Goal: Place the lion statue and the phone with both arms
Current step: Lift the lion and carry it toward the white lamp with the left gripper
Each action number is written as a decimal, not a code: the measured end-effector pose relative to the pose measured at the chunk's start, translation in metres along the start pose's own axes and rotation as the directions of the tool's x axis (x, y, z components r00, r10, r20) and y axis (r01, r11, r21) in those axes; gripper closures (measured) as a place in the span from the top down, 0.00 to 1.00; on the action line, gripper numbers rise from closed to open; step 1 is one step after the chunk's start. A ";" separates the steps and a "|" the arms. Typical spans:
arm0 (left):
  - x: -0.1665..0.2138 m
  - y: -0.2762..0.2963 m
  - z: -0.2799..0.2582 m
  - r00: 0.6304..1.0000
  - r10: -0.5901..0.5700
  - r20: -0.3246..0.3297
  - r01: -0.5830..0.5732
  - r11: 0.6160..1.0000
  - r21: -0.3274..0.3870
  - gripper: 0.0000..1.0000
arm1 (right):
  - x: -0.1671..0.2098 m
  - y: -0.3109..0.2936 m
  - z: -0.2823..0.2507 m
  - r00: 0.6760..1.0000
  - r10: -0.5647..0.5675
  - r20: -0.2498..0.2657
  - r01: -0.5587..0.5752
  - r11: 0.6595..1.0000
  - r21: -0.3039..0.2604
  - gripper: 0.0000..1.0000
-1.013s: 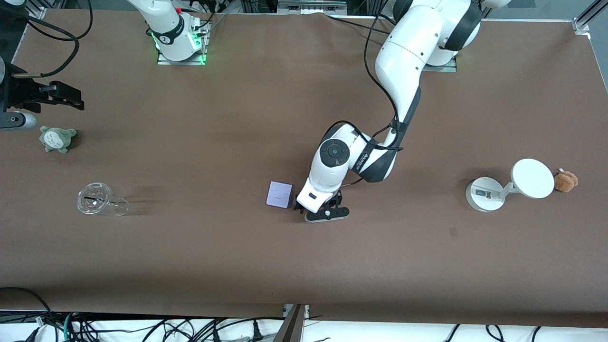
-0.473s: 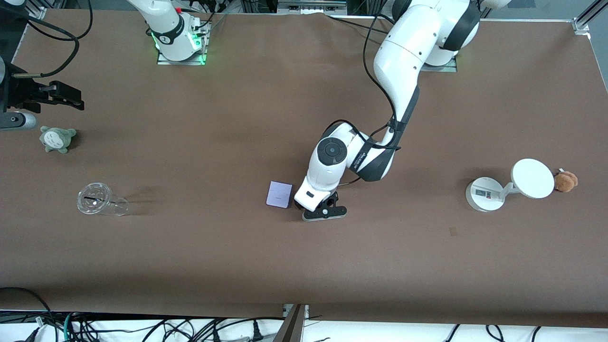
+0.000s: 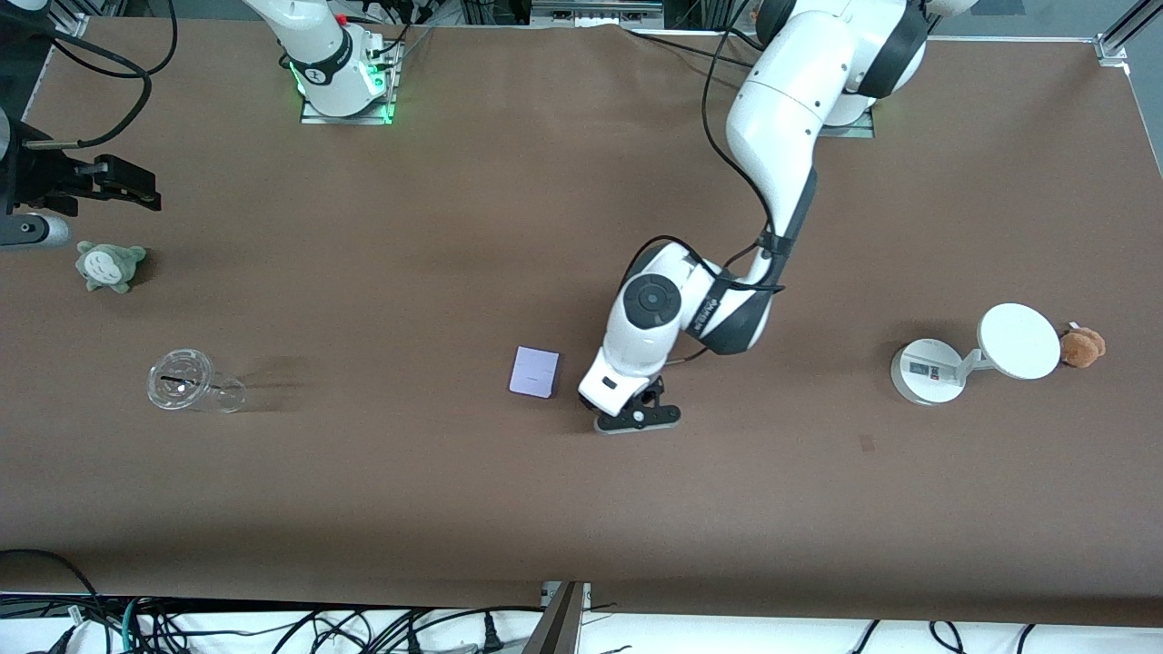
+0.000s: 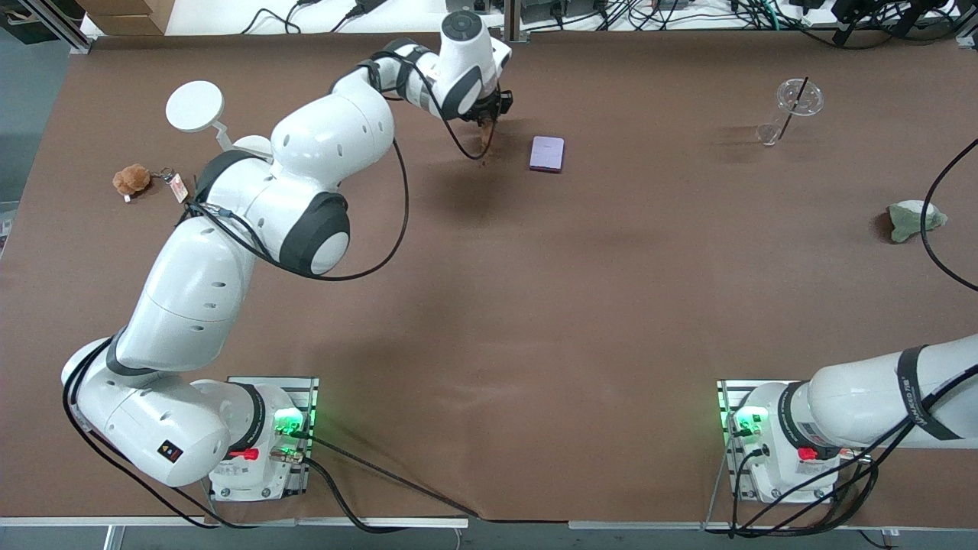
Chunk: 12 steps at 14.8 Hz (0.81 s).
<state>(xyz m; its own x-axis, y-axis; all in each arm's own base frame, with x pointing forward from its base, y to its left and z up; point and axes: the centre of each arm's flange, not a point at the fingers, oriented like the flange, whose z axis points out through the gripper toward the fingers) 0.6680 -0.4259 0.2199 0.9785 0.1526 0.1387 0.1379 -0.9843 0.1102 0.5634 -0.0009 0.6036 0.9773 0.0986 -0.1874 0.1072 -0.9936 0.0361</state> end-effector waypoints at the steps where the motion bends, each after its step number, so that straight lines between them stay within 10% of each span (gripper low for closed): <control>1: 0.013 -0.015 -0.007 1.000 0.008 0.005 -0.008 1.000 0.010 0.37 | 0.000 0.000 0.000 1.000 0.000 0.000 0.000 1.000 0.000 1.00; 12: 0.089 -0.215 -0.050 0.995 0.072 0.068 -0.077 0.994 0.074 0.37 | 0.008 -0.025 0.006 0.999 -0.046 0.012 0.046 0.999 -0.005 1.00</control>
<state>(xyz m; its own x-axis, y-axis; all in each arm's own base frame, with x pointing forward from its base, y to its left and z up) 0.7173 -0.1962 0.2581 0.9941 0.0753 0.0786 0.0735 -0.9970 0.0262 0.5673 0.0245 0.5954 0.9691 0.1432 -0.2006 0.1526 -0.9877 0.0324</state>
